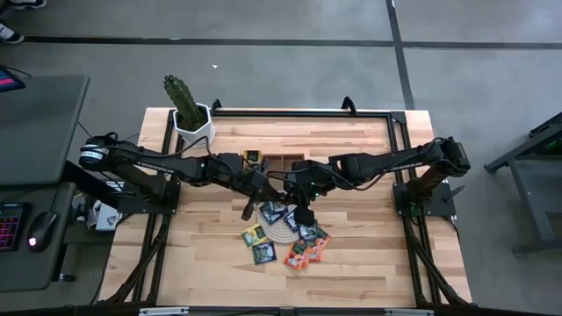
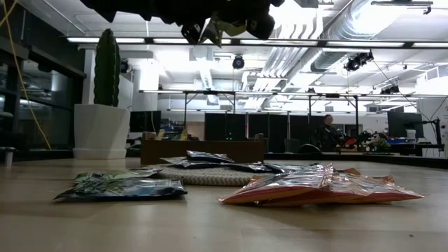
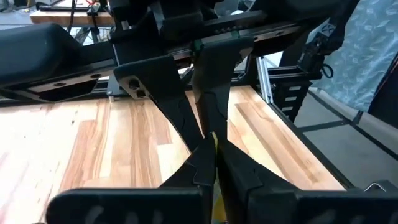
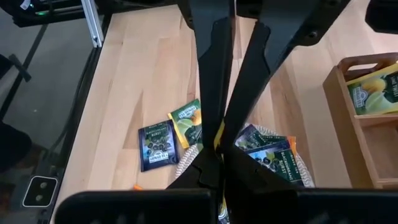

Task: Pick & Place Tea
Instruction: Put the yellow tea bag into the left section of the wooden organizer

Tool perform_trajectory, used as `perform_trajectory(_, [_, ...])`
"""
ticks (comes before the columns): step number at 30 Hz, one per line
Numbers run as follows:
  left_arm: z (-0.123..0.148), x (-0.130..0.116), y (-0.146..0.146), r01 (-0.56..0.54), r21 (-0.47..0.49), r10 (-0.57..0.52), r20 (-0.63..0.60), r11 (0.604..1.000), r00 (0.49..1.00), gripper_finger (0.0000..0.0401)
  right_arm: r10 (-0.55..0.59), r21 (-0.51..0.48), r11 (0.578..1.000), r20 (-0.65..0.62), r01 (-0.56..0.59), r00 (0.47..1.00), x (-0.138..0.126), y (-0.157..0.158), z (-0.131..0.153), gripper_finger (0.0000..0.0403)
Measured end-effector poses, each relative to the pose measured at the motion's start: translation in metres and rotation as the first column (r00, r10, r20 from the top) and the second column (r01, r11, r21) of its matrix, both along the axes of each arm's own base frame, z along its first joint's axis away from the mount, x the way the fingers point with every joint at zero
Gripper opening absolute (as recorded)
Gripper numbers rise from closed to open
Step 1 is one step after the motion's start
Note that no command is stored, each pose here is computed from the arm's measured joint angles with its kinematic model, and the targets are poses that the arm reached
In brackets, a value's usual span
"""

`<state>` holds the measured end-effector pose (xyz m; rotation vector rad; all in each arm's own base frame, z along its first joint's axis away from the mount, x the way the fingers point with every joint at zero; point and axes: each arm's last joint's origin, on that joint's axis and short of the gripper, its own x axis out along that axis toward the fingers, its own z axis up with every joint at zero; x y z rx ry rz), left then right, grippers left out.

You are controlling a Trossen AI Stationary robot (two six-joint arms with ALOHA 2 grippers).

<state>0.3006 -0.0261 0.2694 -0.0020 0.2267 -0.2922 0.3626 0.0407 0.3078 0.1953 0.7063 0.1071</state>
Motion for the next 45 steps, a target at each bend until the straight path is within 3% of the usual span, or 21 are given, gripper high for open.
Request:
perform_trajectory(8, [0.0,0.0,0.0,-0.007,0.006,0.007,-0.002,1.0,1.0,0.0001,-0.019,0.001,1.0,-0.001,0.019,1.0,0.0,0.0,0.0,0.0001])
perform_trajectory(13, [-0.001,0.0,0.0,-0.006,0.006,0.006,-0.004,1.0,1.0,0.0,-0.031,0.016,0.999,-0.006,0.032,0.999,0.0,0.0,0.0,0.0021])
perform_trajectory(22, [-0.006,0.0,0.0,-0.004,0.008,0.004,-0.036,1.0,0.999,0.0,-0.006,0.088,0.996,-0.007,0.007,1.0,-0.001,0.001,0.004,0.0122])
perform_trajectory(27, [-0.006,0.0,0.001,-0.027,0.034,0.028,-0.037,0.999,0.999,0.0,-0.033,0.104,0.994,-0.126,0.046,0.991,-0.012,-0.002,0.0,0.0172])
perform_trajectory(34, [0.008,-0.013,0.027,-0.174,0.123,0.177,-0.013,0.977,0.984,0.0,-0.149,0.084,0.977,-0.374,0.194,0.915,-0.044,-0.006,-0.002,0.019])
perform_trajectory(40, [0.019,-0.039,0.06,-0.312,0.147,0.305,0.072,0.939,0.95,0.0,-0.187,0.054,0.973,-0.374,0.222,0.909,-0.056,0.008,0.006,0.0189])
perform_trajectory(45, [-0.005,-0.068,0.076,-0.401,0.063,0.387,0.169,0.914,0.907,0.0,-0.22,0.005,0.971,-0.349,0.237,0.911,-0.06,0.023,0.008,0.0189])
